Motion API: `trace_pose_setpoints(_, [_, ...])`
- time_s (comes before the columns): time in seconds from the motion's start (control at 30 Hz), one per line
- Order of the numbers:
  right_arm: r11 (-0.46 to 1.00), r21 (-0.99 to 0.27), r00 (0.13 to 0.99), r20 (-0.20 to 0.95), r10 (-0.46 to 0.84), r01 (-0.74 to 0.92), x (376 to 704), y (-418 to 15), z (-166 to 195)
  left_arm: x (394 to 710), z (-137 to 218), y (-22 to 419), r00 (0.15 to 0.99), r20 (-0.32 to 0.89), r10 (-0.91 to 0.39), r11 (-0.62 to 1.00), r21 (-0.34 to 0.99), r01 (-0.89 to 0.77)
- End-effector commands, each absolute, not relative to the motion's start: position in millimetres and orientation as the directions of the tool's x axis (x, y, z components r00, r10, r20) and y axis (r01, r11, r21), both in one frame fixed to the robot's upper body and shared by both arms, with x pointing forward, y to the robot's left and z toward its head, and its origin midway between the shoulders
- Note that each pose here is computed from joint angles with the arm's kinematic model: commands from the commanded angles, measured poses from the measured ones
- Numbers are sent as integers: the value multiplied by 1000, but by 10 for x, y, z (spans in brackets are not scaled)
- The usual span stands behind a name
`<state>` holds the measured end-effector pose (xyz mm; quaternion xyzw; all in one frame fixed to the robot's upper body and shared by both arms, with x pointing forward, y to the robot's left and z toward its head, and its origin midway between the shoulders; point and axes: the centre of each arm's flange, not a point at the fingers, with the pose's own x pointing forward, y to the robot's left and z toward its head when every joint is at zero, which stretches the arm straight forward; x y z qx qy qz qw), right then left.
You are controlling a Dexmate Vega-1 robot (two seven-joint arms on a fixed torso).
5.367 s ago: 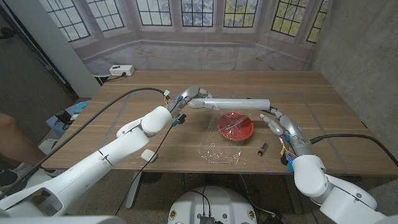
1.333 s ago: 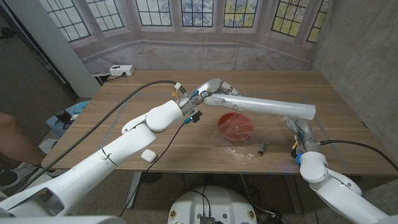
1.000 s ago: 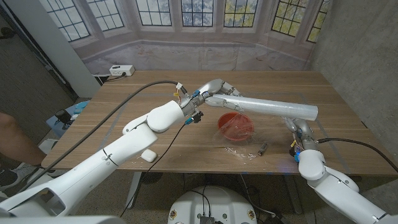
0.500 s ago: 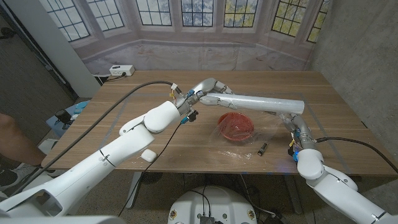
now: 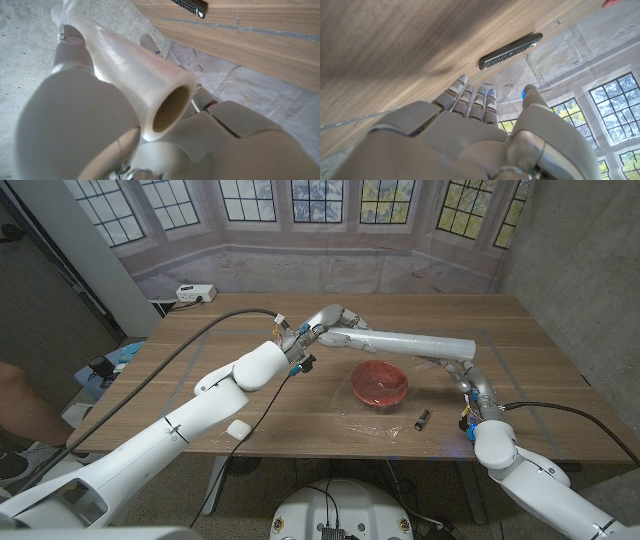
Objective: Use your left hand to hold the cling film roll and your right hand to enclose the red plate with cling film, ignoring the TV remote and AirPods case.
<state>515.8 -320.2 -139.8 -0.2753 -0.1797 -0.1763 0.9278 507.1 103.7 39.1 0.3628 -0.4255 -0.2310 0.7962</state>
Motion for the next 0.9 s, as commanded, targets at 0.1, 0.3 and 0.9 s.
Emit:
trace_pose_setpoints(0.1, [806, -428, 878, 426, -217, 408, 5211, -3150, -1435, 5305, 430, 1039, 528, 512, -678, 617, 786, 30])
trace_pose_setpoints(0.3, [814, -421, 882, 419, -216, 400, 5217, -3129, -1455, 5363, 458, 1057, 526, 498, -689, 596, 802, 22])
trace_pose_setpoints(0.9, [822, -405, 864, 465, -193, 401, 5023, -2942, -1351, 5534, 479, 1108, 509, 495, -704, 574, 819, -2])
